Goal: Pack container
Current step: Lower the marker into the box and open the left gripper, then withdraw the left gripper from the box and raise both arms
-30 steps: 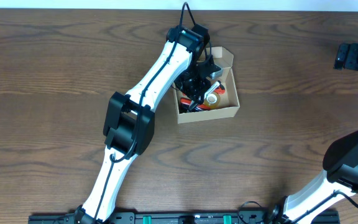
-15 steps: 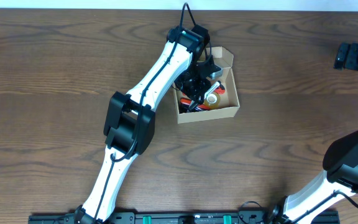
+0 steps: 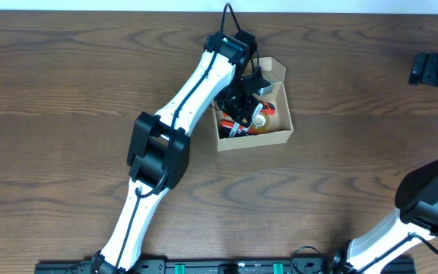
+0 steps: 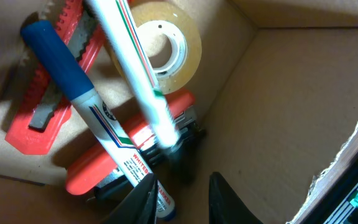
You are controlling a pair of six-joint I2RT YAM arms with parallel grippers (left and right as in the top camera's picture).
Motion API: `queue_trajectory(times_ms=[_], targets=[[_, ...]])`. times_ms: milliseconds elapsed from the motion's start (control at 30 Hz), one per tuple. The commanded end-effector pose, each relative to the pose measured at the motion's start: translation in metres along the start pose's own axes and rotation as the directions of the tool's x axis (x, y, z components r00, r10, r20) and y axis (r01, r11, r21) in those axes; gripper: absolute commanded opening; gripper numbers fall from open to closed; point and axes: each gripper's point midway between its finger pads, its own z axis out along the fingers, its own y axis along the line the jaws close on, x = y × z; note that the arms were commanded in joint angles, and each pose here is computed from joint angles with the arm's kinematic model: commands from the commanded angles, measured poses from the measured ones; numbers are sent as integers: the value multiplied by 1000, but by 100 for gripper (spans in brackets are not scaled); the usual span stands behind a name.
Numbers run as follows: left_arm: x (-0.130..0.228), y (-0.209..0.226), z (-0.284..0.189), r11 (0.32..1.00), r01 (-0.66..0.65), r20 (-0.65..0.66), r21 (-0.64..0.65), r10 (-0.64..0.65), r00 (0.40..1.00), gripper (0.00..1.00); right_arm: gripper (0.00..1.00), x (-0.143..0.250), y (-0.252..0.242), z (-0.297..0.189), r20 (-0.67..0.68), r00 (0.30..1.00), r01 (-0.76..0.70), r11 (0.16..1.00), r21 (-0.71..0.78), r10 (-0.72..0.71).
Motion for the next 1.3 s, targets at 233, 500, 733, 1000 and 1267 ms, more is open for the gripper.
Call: queue_trajectory(times_ms=[233, 500, 733, 1000, 1267], targets=[[3, 4, 9, 1000, 0, -21, 12, 0, 1000, 32, 99, 2, -1, 5, -13, 1000, -16, 1000, 1, 16], [0, 4, 1, 1000, 2, -2, -6, -2, 1000, 36, 99, 2, -1, 5, -13, 1000, -16, 1000, 1, 16], [-31, 5, -58, 989, 10, 149, -147, 12, 989, 35, 99, 2, -1, 5, -13, 1000, -16, 1000, 1, 16], [-46, 9, -170, 952, 154, 418, -265, -31, 908, 35, 99, 2, -1, 5, -13, 1000, -16, 1000, 1, 16], [1, 53, -271, 818, 433, 604, -378, -137, 785, 38, 99, 2, -1, 5, -13, 1000, -16, 1000, 1, 16]])
